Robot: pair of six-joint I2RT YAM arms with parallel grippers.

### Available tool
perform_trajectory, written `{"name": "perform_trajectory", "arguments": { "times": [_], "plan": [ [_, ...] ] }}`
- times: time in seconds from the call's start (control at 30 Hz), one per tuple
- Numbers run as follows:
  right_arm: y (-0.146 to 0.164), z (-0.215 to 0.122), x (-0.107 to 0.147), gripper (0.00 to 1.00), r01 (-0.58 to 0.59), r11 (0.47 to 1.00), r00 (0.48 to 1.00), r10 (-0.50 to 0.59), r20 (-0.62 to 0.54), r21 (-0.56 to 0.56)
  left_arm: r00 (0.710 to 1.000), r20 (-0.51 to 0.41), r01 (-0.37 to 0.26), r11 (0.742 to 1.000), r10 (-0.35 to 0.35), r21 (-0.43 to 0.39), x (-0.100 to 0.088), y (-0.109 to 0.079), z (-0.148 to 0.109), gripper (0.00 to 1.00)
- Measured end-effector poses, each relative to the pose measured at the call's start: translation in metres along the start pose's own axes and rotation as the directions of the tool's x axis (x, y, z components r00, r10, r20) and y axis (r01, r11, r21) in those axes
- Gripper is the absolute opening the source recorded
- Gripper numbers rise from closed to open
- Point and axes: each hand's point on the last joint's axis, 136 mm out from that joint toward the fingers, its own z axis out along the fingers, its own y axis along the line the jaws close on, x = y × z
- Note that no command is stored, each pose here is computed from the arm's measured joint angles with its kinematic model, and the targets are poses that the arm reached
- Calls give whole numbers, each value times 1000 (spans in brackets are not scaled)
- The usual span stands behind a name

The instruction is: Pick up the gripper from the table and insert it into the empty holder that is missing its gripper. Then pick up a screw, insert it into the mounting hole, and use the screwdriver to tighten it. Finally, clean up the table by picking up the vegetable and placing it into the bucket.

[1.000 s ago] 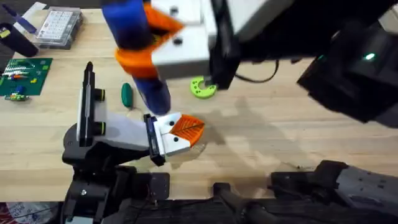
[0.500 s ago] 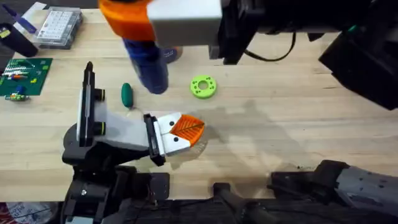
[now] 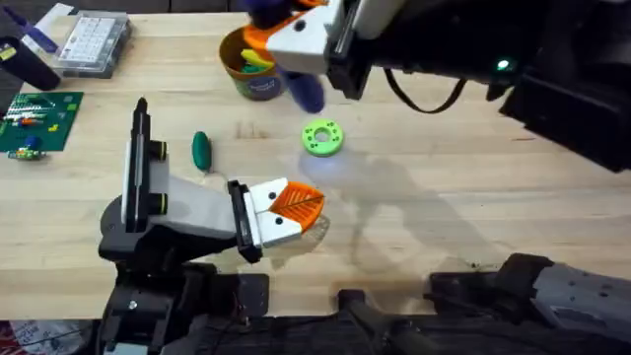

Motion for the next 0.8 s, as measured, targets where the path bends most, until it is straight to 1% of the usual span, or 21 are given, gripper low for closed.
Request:
{"name": "perform_trajectory", "arguments": {
  "times": [0.1, 0.2, 0.3, 0.43, 0.5, 0.6, 0.7, 0.8],
  "plan": [
    [-18, 7, 24, 47, 83, 992, 992, -73, -102, 98, 1000, 0, 0, 1000, 0, 0, 0, 0, 0, 15],
    [-37, 19, 57, 48, 194, 966, 959, -150, -243, 169, 1000, 0, 0, 1000, 0, 0, 0, 0, 0, 15],
    [-53, 31, 99, 47, 324, 927, 885, -227, -406, 187, 1000, 0, -1, 1000, 1, 0, 0, 0, 0, 15],
    [-73, 39, 159, 48, 467, 873, 740, -301, -602, 138, 1000, 0, -1, 1000, 1, 0, 0, 0, 0, 16],
    [-84, 38, 187, 47, 502, 858, 671, -309, -674, 107, 1000, 0, -1, 1000, 1, -1, 0, 0, 0, 15],
    [-104, 32, 226, 48, 522, 849, 593, -290, -751, 83, 1000, 0, 0, 1000, 0, -2, 0, 0, 0, 16],
    [-125, 25, 263, 47, 521, 849, 537, -250, -806, 84, 1000, 0, 0, 1000, 0, -3, 0, 0, 0, 15],
    [-142, 17, 296, 48, 514, 853, 497, -206, -843, 95, 1000, 0, 0, 1000, 0, -3, 0, 1, 0, 15]
  ]
}}
